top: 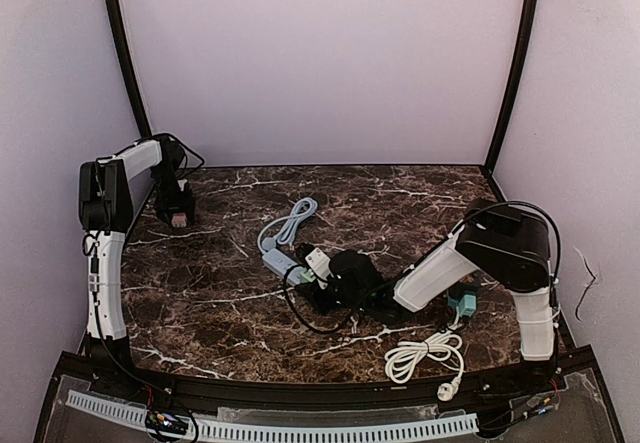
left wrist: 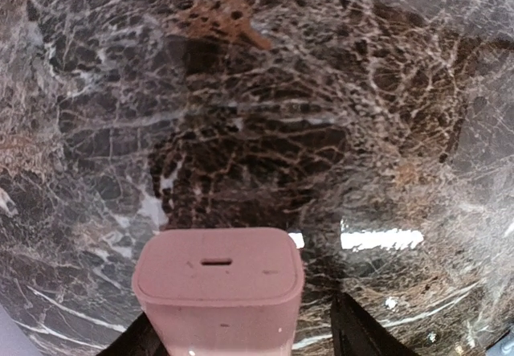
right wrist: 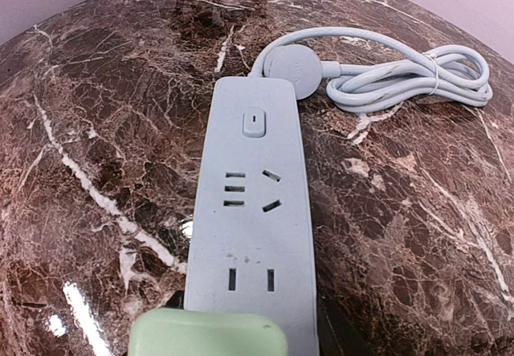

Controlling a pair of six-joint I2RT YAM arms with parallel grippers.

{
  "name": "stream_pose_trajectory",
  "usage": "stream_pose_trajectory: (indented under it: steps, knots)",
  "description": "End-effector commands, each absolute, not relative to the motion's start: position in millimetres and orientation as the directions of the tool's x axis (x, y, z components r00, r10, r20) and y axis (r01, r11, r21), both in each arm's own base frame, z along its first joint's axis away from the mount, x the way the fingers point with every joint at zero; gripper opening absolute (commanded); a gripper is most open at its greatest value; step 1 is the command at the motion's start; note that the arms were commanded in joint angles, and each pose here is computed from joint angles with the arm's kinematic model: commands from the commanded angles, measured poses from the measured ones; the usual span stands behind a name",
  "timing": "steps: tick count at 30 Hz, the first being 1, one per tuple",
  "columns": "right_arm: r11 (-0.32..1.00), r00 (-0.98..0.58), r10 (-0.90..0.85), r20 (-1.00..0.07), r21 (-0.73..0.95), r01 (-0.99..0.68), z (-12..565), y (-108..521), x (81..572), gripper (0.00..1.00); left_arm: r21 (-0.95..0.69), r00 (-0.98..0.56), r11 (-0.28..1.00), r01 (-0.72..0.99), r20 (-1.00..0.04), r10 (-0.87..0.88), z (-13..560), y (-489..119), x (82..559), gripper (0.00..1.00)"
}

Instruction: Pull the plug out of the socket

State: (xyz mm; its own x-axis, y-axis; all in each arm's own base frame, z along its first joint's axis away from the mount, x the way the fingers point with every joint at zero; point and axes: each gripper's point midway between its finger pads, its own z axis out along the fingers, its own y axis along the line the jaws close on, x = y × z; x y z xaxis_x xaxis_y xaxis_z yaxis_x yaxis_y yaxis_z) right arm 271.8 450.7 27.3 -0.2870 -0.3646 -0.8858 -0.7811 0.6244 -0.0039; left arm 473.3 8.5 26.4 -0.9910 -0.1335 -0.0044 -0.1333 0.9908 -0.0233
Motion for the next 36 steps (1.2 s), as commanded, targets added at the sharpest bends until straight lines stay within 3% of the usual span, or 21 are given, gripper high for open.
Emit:
stream_pose_trajectory:
  steps: [1,4,6,9,15,20,21,30,36]
  knots:
    - [0.653,-0.344,-0.444,-0.827,-0.036,-0.757,-5.3,424.8,272.3,0.00,-0.044,-0.991,0.991,-0.127,-0.041,-0.129,41.2,5.0,481.2,0.68]
    - [0.656,-0.345,-0.439,-0.830,-0.034,-0.754,-3.5,425.3,273.6,0.07,-0.048,-0.989,0.990,-0.129,-0.072,-0.132,55.6,4.6,483.6,0.75]
    - [0.658,-0.346,-0.438,-0.830,-0.034,-0.752,-1.9,426.0,274.3,0.23,-0.054,-0.986,0.990,-0.130,-0.097,-0.135,68.9,3.3,483.8,0.79]
    - [0.663,-0.343,-0.430,-0.835,-0.034,-0.748,2.4,426.3,275.9,0.50,-0.051,-0.975,0.991,-0.127,-0.180,-0.134,100.8,0.4,486.4,0.97]
    - [0.677,-0.337,-0.411,-0.847,-0.037,-0.735,15.4,426.3,279.4,0.83,-0.107,-0.932,0.991,-0.080,-0.345,-0.113,156.1,-29.3,479.9,0.99]
    - [0.673,-0.322,-0.373,-0.870,-0.014,-0.740,37.3,426.1,275.8,0.91,-0.148,-0.908,0.988,0.035,-0.418,-0.030,176.2,-80.9,453.7,0.99]
    - [0.670,-0.318,-0.359,-0.877,-0.006,-0.742,42.7,424.4,273.9,0.91,-0.148,-0.916,0.988,0.047,-0.400,-0.016,167.0,-87.7,443.4,0.99]
    - [0.649,-0.289,-0.301,-0.909,0.027,-0.760,57.0,393.8,243.1,0.90,-0.329,-0.813,0.902,0.280,-0.581,0.040,203.2,-174.9,383.1,0.99]
    - [0.630,-0.262,-0.267,-0.928,0.038,-0.776,73.6,389.3,230.6,0.89,-0.361,-0.787,0.853,0.377,-0.610,0.090,196.4,-209.0,342.2,0.96]
